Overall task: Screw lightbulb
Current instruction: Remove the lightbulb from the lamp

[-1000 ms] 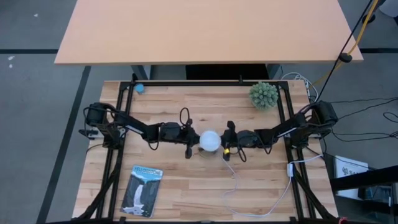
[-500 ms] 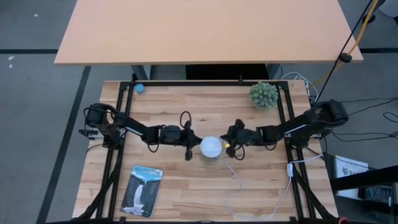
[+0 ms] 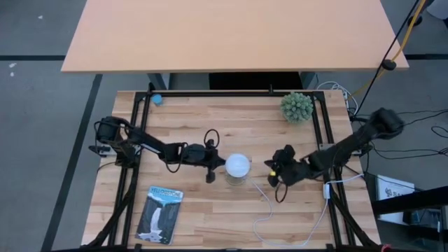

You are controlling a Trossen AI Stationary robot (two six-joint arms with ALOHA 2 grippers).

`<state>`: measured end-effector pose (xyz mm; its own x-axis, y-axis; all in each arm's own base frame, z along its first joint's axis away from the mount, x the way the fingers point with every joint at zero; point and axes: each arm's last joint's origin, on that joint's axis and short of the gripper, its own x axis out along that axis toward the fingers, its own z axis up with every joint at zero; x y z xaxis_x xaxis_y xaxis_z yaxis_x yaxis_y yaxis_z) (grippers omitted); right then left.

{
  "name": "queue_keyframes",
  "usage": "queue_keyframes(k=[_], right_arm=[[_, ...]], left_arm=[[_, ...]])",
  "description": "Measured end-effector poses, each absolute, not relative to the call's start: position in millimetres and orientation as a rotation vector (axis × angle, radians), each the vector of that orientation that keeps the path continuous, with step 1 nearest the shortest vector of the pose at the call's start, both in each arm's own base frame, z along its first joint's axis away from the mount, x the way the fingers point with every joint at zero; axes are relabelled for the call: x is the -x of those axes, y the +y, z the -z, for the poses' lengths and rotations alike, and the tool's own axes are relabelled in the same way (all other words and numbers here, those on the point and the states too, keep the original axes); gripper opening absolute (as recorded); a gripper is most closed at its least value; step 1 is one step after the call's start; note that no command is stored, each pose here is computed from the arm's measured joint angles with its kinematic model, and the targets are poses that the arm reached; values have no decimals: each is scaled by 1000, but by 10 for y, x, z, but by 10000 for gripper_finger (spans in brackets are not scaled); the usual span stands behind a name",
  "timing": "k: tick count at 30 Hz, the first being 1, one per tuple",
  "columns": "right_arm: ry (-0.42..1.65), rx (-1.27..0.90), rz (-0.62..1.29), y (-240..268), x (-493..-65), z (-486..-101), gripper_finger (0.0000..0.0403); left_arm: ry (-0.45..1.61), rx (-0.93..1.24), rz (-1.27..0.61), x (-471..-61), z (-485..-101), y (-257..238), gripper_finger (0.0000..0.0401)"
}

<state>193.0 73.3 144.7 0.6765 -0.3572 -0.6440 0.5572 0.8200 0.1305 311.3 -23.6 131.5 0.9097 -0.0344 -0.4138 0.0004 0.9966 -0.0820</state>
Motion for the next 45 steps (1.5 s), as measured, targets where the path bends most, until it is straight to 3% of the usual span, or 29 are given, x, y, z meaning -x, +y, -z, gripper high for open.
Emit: queue_keyframes(k=[8,13,30,36,45], right_arm=[[608,-325,487,1194,-2142,-1491,0],[509,-214,574,1437,-2395,-1457,0],[278,-218,739,1573,-2692,-1061,3],[252,-251,730,1589,-2739,-1046,47],[240,-192,702,1589,-2822,-1109,164]], left_arm=[[507,76,90,-3051,-1250,-481,0],[509,71,116,-3036,-1250,-564,0],[531,71,100,-3089,-1061,-525,0],[450,89,137,-3128,-1136,-545,0],[476,117,167,-3117,-1118,-553,0]])
